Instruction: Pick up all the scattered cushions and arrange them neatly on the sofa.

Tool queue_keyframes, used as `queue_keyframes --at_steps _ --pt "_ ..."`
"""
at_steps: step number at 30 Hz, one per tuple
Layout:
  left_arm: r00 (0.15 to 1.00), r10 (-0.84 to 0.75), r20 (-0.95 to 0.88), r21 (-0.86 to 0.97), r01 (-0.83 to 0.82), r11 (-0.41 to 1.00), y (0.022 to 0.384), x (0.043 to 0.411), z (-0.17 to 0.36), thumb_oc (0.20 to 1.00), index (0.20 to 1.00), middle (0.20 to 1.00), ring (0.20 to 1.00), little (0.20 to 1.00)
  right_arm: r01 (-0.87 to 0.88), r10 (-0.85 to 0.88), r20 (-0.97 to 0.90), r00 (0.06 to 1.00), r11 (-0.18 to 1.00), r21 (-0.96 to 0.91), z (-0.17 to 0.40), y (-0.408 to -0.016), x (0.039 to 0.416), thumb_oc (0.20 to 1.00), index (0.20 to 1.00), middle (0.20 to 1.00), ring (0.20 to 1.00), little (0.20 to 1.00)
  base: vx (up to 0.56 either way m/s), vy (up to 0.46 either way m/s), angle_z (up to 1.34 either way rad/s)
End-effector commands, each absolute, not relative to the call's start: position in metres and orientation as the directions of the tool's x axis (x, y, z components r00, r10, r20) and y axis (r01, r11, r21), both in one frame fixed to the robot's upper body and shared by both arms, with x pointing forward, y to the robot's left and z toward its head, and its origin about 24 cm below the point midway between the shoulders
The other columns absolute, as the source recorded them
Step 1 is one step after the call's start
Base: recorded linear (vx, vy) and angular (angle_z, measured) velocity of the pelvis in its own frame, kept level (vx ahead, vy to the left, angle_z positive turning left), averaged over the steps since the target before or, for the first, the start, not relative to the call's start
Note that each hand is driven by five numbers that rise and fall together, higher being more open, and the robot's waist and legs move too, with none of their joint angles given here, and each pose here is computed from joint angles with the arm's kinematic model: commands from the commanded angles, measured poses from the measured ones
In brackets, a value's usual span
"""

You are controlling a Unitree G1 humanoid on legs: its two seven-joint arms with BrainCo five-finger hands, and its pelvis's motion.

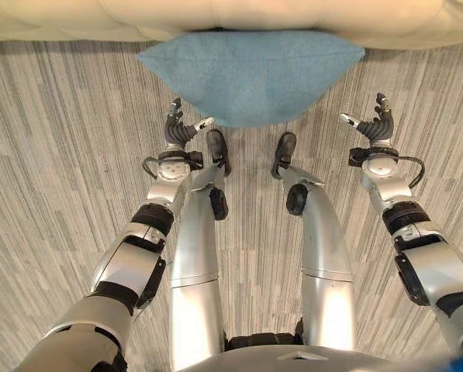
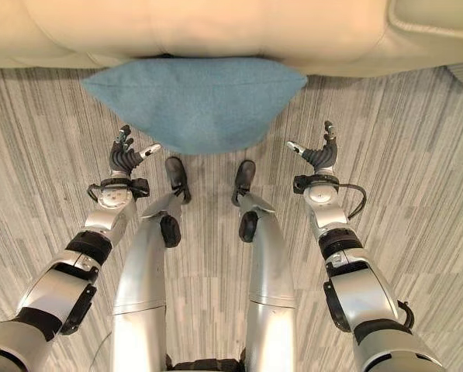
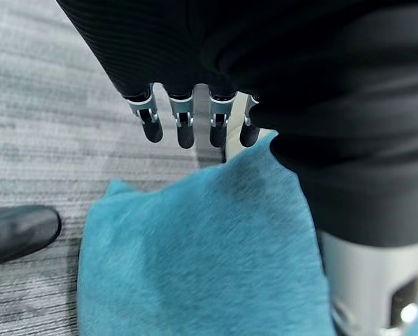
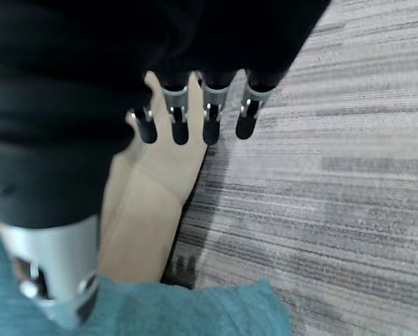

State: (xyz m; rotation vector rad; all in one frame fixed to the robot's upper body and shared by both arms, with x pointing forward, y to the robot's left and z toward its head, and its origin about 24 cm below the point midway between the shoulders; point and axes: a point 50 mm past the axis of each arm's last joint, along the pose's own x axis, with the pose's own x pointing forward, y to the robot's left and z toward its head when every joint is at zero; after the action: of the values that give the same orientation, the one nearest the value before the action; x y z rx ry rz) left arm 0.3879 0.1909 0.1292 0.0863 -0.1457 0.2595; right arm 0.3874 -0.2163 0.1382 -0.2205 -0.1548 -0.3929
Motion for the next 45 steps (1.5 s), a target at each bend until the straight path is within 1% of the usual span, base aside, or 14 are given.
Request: queue_keyframes --at_steps 1,3,7,11,19,20,23,24,25,26,30,33,40,45 --pt "0.95 0.296 0.101 0.079 -0.304 0.949 0.2 0.373 0.098 1.0 1.0 1.0 1.0 1.0 0.404 -0.367 0.204 0.907 0.897 -0.18 0.118 -0.223 0.372 1.0 1.0 1.0 1.0 1.0 0.02 -0.021 0.07" --pt "0.944 0.287 0.165 0.106 -0.306 0.946 0.2 0.379 0.118 1.0 1.0 1.0 1.0 1.0 0.385 -0.325 0.293 0.899 0.905 -0.179 0.143 -0.216 0.377 1.0 1.0 1.0 1.0 1.0 0.03 0.006 0.06" --pt "0.933 0.276 0.229 0.119 -0.308 0.944 0.198 0.386 0.142 1.0 1.0 1.0 1.0 1.0 0.378 -0.3 0.346 0.889 0.907 -0.185 0.162 -0.21 0.381 1.0 1.0 1.0 1.0 1.0 0.0 0.0 0.0" --pt "0.895 0.227 0.384 0.17 -0.311 0.935 0.187 0.395 0.195 1.0 1.0 1.0 1.0 1.0 0.351 -0.236 0.418 0.877 0.909 -0.223 0.194 -0.193 0.392 1.0 1.0 1.0 1.0 1.0 0.01 0.006 0.03" --pt "0.854 0.14 0.501 0.175 -0.259 0.95 0.149 0.4 0.24 1.0 1.0 1.0 1.0 1.0 0.24 -0.073 0.472 0.879 0.922 -0.304 0.224 -0.136 0.403 1.0 1.0 1.0 1.0 1.0 0.0 0.0 0.0" --pt "0.84 0.106 0.532 0.171 -0.229 0.958 0.133 0.401 0.254 1.0 1.0 1.0 1.0 1.0 0.205 -0.029 0.486 0.874 0.927 -0.313 0.234 -0.116 0.405 1.0 1.0 1.0 1.0 1.0 0.0 0.0 0.0" --pt "0.832 0.083 0.549 0.142 -0.191 0.971 0.118 0.401 0.266 1.0 1.0 1.0 1.0 1.0 0.174 0.009 0.503 0.864 0.933 -0.316 0.245 -0.098 0.405 1.0 1.0 1.0 1.0 1.0 0.0 0.002 0.01" --pt "0.829 0.077 0.554 0.127 -0.176 0.976 0.113 0.401 0.27 0.796 0.796 0.796 0.796 0.796 0.162 0.02 0.515 0.857 0.938 -0.307 0.25 -0.092 0.404 0.812 0.812 0.812 0.812 0.812 0.0 0.0 0.0" --pt "0.817 0.071 0.572 0.079 -0.141 0.987 0.107 0.398 0.279 0.401 0.401 0.401 0.401 0.401 0.146 0.031 0.539 0.842 0.948 -0.283 0.259 -0.085 0.402 0.435 0.435 0.435 0.435 0.435 0.0 0.0 0.0" --pt "0.804 0.062 0.592 0.041 -0.106 0.994 0.103 0.395 0.286 0.2 0.2 0.2 0.2 0.2 0.139 0.032 0.568 0.823 0.957 -0.256 0.269 -0.081 0.399 0.2 0.2 0.2 0.2 0.2 0.02 -0.009 0.04" --pt "0.783 0.046 0.62 -0.019 -0.044 0.999 0.1 0.384 0.282 0.2 0.2 0.2 0.2 0.2 0.173 0.004 0.65 0.76 0.963 -0.208 0.278 -0.091 0.388 0.2 0.2 0.2 0.2 0.2 -0.02 -0.007 0.07" --pt "0.791 0.038 0.611 -0.054 -0.006 0.999 0.098 0.376 0.263 0.2 0.2 0.2 0.2 0.2 0.182 -0.027 0.657 0.753 0.969 -0.168 0.264 -0.103 0.381 0.2 0.2 0.2 0.2 0.2 -0.03 -0.014 -0.02" --pt "0.852 -0.014 0.523 -0.06 0.053 0.997 0.103 0.353 0.198 0.2 0.2 0.2 0.2 0.2 0.091 0.001 0.578 0.816 0.987 -0.13 0.2 -0.114 0.357 0.2 0.2 0.2 0.2 0.2 0.0 -0.015 0.02" --pt "0.911 -0.002 0.411 -0.13 0.061 0.99 0.11 0.332 0.148 0.2 0.2 0.2 0.2 0.2 0.057 -0.01 0.484 0.875 0.995 -0.081 0.152 -0.124 0.335 0.2 0.2 0.2 0.2 0.2 0.01 -0.038 -0.02"
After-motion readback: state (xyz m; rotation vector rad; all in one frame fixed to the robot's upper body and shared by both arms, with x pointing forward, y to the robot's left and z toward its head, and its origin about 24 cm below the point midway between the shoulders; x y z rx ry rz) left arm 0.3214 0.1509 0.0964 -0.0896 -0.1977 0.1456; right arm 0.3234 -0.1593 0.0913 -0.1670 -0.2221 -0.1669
